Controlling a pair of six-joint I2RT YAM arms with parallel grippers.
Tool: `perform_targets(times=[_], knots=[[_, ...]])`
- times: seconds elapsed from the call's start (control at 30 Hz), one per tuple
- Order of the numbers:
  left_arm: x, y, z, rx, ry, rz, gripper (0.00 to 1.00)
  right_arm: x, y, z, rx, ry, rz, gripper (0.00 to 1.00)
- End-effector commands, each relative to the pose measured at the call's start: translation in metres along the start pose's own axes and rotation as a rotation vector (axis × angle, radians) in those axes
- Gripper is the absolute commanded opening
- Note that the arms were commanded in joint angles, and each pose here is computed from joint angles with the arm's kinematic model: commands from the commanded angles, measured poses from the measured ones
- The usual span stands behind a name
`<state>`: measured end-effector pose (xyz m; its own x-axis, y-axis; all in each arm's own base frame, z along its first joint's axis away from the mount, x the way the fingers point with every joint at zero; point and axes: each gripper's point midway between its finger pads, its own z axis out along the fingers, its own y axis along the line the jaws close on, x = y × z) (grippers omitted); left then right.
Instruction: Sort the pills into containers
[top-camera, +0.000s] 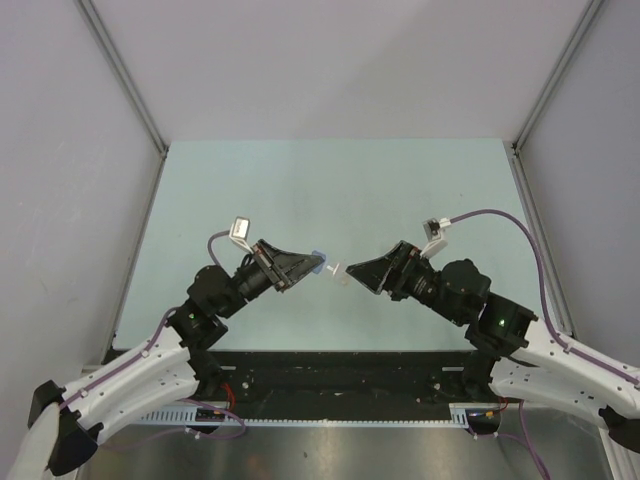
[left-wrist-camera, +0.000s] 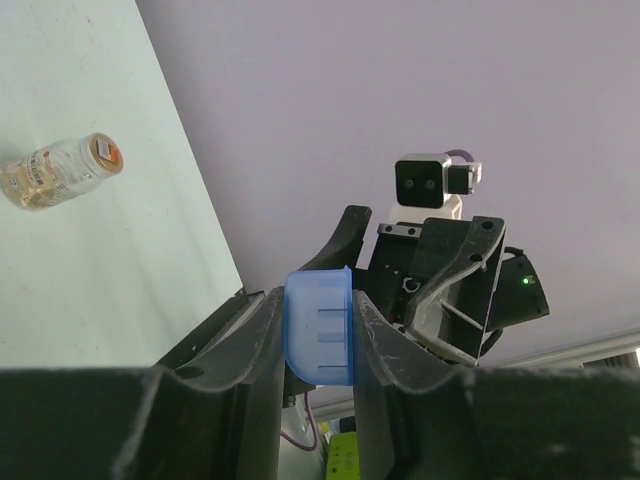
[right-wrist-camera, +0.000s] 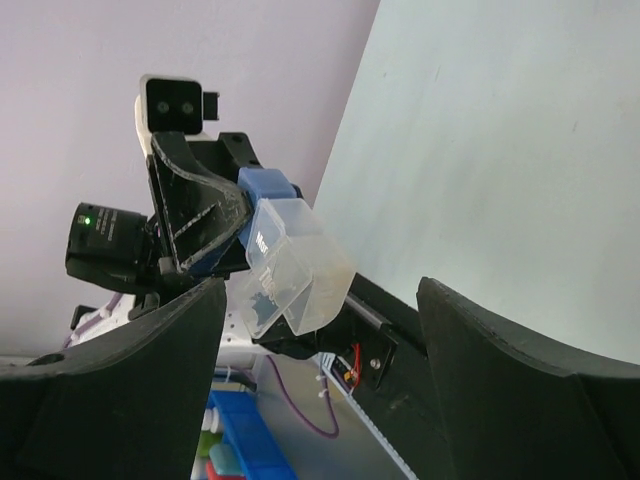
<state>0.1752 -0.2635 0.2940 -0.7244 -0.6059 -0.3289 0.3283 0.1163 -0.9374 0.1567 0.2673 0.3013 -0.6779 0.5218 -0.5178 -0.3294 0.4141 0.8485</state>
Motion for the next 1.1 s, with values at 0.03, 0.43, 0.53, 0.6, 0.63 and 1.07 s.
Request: perform_targets(times=[0.03,0.43,0.53,0.6,0.63,1.07], knots=[[-0.012,-0.034,0.002,0.090,-0.036,-0.012,0.00,0.001,0.039,0.001,-0.202,0.021,0.040,0.82],[-0.013,-0.034,0.001,0.097,-0.046,-0.019,0.00,0.011,0.049,0.004,-0.285,0.063,0.053,0.61],[-0.013,-0.034,0.000,0.099,-0.049,-0.020,0.00,0.012,0.048,0.004,-0.286,0.063,0.055,0.56],[-0.013,-0.034,0.000,0.100,-0.047,-0.025,0.00,0.012,0.047,0.005,-0.284,0.064,0.054,0.56],[-0.013,-0.034,0.000,0.100,-0.047,-0.028,0.00,0.013,0.047,0.005,-0.286,0.066,0.056,0.61],[-0.011,-0.035,-0.002,0.112,-0.043,-0.040,0.01,0.015,0.052,0.006,-0.320,0.079,0.056,0.47]])
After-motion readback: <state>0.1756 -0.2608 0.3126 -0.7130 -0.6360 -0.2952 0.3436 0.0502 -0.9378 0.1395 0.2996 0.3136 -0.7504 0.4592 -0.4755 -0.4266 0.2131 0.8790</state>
